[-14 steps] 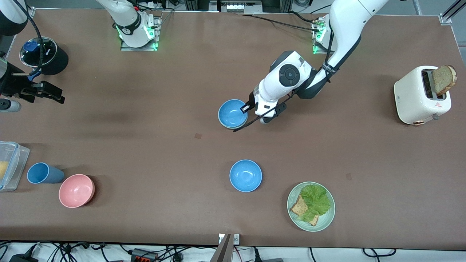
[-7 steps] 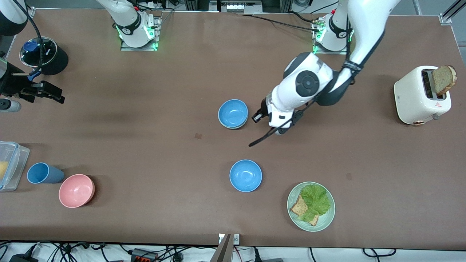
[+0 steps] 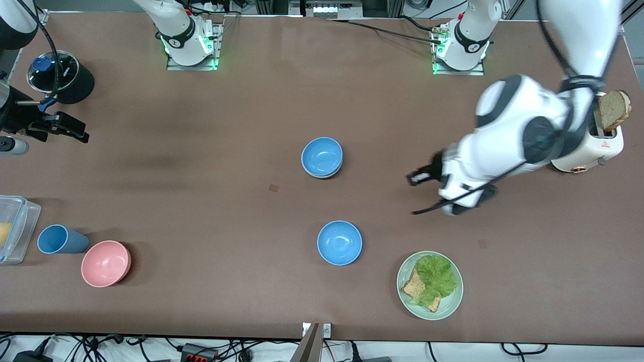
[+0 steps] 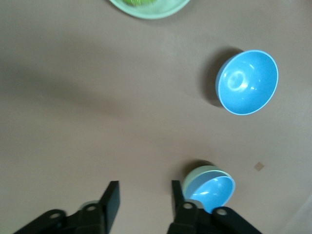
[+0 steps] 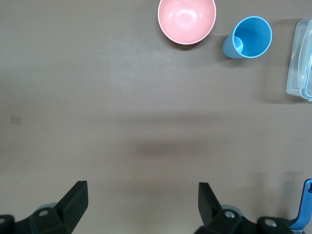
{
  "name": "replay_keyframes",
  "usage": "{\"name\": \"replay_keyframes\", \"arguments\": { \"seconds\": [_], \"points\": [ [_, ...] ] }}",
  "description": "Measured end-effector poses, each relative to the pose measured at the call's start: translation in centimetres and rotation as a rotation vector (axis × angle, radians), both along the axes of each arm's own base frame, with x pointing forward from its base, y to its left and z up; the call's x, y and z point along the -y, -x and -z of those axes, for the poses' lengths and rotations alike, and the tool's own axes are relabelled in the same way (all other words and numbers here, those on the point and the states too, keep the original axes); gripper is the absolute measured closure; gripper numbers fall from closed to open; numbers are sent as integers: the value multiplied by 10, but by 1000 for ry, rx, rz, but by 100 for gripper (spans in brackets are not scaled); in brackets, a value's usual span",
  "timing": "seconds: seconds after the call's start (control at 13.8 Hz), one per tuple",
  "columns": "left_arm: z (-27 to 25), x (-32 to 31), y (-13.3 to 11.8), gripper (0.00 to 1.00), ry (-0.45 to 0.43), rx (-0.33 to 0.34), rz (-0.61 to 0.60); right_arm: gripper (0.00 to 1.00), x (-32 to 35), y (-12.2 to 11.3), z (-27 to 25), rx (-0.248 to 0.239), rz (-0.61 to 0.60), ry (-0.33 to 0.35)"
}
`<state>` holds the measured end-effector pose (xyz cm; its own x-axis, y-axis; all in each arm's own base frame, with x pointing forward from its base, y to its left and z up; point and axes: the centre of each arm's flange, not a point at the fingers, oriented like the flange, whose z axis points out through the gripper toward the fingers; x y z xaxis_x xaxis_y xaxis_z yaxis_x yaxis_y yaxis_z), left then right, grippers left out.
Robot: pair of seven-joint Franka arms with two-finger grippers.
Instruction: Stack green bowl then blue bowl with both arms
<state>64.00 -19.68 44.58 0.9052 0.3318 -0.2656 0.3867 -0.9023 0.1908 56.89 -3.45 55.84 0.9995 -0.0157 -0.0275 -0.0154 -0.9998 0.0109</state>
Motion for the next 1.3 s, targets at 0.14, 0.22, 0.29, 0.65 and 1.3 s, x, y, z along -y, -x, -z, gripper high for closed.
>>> {"name": "replay_keyframes", "arguments": {
  "seconds": [0.14,0.22,0.29,0.65,1.3],
  "points": [
    [1,-23,-5,25,6,8,93,0,0,0,0,0,0,0],
    [0,-31,-7,16,-11,21,135,0,0,0,0,0,0,0],
    [-5,-40,-10,6,-38,41,180,0,0,0,0,0,0,0],
    [-59,-83,-15,0,-126,140,241,0,0,0,1,-2,0,0],
    [-137,-180,68,0,-223,157,359,0,0,0,2,-3,-1,0]
  ]
}}
